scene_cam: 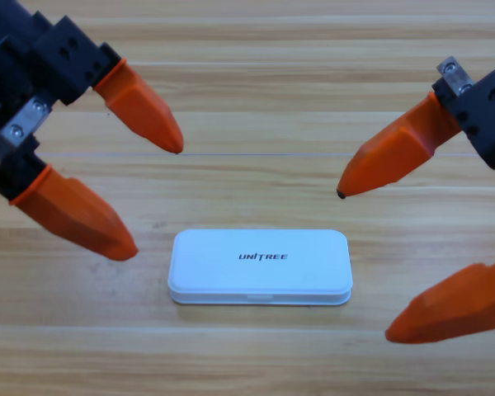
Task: Clean up eraser and pencils
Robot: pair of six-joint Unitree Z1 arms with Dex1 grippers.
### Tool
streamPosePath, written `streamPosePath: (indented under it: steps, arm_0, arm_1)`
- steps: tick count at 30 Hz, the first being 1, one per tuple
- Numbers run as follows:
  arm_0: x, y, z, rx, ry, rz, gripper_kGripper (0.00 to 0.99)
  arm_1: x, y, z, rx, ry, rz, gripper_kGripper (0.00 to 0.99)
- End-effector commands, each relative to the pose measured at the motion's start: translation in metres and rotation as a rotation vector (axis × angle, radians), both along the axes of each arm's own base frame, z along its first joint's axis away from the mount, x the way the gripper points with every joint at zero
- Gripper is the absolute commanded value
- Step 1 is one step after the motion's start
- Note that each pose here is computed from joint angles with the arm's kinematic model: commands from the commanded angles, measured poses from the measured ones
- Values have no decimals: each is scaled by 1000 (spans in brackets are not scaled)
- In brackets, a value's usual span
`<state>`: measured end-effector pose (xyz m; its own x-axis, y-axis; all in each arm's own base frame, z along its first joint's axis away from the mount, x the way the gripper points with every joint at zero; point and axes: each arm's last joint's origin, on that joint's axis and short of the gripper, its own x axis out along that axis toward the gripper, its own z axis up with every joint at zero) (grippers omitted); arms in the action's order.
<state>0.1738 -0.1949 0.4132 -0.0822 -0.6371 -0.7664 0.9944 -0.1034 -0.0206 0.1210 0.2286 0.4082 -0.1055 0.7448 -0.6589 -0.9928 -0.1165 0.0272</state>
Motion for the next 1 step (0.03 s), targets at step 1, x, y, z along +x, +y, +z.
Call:
streamPosePath:
  steps: [1]
  arm_0:
    - [-5,-2,-4,14,8,-7,990]
  arm_1:
    - [10,3,-10,-23,22,-25,990]
